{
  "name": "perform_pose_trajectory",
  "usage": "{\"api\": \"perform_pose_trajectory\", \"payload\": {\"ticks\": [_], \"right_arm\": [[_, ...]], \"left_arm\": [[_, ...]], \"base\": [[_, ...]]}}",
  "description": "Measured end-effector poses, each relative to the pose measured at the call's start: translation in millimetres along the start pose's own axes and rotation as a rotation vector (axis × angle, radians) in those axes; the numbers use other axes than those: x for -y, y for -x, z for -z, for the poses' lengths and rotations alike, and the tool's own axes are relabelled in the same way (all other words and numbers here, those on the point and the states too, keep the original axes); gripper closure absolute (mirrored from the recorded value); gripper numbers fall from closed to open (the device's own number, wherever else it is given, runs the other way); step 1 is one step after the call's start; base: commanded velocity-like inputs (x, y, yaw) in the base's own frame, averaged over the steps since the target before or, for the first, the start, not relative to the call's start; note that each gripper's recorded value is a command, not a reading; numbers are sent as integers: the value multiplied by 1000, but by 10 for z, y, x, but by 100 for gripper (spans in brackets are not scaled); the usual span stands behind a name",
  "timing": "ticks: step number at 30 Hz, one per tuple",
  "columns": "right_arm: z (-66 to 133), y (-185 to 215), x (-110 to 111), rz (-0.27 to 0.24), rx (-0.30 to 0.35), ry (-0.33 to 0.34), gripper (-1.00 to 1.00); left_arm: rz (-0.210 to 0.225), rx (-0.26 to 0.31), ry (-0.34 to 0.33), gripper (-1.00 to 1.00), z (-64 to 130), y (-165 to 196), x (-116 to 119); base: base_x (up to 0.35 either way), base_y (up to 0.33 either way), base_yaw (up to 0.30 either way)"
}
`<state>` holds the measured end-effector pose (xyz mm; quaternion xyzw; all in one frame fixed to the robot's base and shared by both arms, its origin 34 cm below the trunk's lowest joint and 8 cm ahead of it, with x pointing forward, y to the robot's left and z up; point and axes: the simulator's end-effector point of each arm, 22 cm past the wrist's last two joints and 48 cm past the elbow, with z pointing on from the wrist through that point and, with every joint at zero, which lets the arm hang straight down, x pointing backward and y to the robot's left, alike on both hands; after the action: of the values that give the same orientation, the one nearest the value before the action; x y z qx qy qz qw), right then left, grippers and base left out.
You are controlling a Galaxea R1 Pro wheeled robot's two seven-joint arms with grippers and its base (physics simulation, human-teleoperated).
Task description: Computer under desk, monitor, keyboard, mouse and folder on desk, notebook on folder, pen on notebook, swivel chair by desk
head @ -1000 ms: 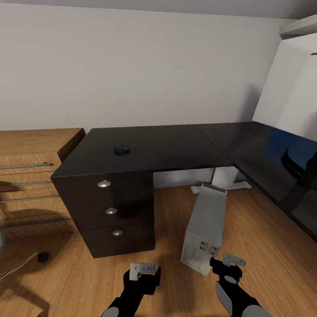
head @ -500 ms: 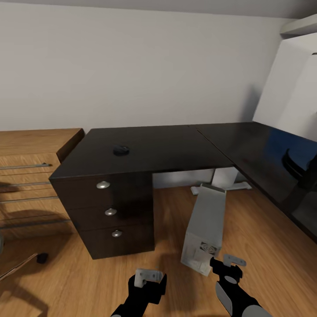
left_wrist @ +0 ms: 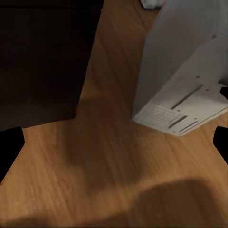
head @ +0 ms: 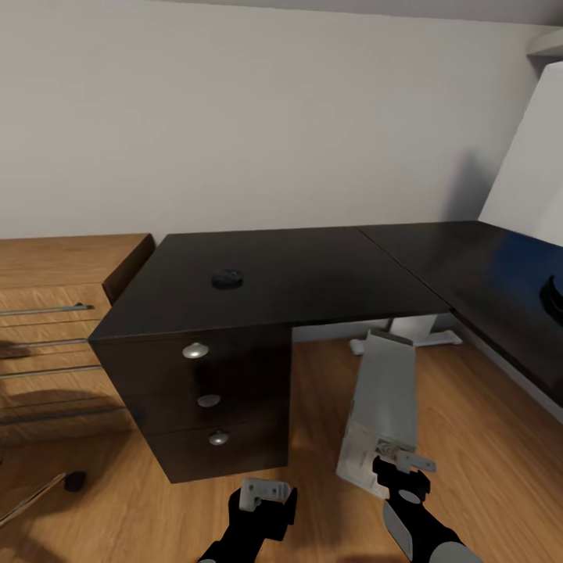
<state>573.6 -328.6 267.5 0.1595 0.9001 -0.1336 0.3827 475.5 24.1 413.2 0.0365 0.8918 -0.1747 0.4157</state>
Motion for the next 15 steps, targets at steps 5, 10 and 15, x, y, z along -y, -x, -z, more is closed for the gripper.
{"api": "perform_pose_trajectory", "payload": {"ticks": [5,10,15], "right_arm": [[1,11,-15,2,4,3,-100],[0,11,-13,4,4,3,-100],[0,12,-12,5,4,3,-100]], "left_arm": [[1,-1,0,-100,-2,-4,0],[2,-1,-2,-100,-2,-4,16],[1,-4,-2,-100,-6,-16,19]], "base": [[58,13,0],[6,1,0],[0,0,0]]}}
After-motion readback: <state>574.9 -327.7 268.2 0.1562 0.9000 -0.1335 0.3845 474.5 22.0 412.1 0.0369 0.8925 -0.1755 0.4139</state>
